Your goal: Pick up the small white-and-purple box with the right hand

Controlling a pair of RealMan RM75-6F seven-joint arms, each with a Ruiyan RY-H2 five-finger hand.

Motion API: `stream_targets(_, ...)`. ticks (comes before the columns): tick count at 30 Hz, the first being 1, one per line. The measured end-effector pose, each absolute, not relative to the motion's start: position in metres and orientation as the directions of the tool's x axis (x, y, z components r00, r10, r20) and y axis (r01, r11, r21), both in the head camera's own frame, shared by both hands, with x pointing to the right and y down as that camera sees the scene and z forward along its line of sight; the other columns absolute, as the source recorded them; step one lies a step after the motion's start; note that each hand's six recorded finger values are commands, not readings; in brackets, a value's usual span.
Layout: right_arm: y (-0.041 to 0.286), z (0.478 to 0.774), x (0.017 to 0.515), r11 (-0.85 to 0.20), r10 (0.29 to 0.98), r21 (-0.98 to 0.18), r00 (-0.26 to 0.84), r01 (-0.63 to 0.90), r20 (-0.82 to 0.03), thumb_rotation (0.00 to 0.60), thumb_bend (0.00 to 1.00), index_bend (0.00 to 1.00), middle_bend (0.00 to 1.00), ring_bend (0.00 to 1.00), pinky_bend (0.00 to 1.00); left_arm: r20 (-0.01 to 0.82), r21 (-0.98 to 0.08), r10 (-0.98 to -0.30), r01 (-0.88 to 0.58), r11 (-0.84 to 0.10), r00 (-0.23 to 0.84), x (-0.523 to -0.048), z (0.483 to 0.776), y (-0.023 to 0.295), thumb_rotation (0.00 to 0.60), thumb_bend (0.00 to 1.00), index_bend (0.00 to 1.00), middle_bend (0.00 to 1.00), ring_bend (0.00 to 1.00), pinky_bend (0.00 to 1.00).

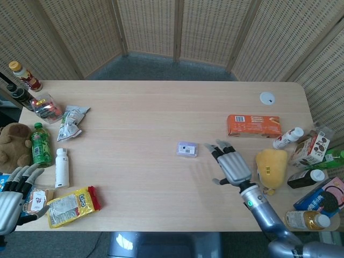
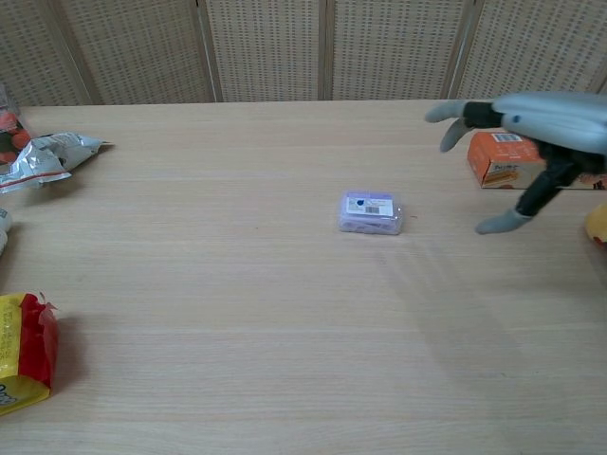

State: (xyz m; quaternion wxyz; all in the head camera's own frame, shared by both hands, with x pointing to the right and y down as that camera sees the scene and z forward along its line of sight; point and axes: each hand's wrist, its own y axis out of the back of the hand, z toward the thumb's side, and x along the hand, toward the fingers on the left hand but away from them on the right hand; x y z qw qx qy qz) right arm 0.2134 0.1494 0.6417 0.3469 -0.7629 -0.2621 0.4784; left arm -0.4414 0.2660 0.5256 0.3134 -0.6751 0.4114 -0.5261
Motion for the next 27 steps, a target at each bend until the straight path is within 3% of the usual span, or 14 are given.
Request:
stream_targets(5,0.133,0.661,0.181,-0.644,0.707,-0.762,0.437,0.071,-0.556,0.600,0.15,0.01,0.40,0.25,0.27,0.456,-0.856,-0.885,-0.226,-0.466,0.094,-0.446,0.527,0.266,0.600,0.23,0.11,0.07,0.00,0.00)
stream_targets(10,0.127,0.681,0.160,-0.675,0.678,-0.735,0.440,0.057,-0.589,0.600,0.14,0.00,0.27,0.11,0.26,0.462,-0.852,-0.882,-0.230,-0.470,0.091,-0.447,0.530,0.266,0.600,0.23,0.11,0.07,0.00,0.00)
stream_targets(14,0.125,0.697,0.150,-0.701,0.658,-0.712,0.432,0.050,-0.617,0.600,0.14,0.00,0.21,0.05,0.24,0.463,-0.851,-0.882,-0.232,-0.471,0.091,-0.448,0.532,0.265,0.600,0.23,0.11,0.07,0.00,0.00)
stream_targets(27,0.104,0.738,0.120,-0.727,0.637,-0.686,0.408,0.036,-0.654,0.600,0.14,0.00,0.20,0.04,0.23,0.467,-0.850,-0.880,-0.234,-0.473,0.085,-0.451,0.535,0.263,0.600,0.23,0.11,0.07,0.00,0.00)
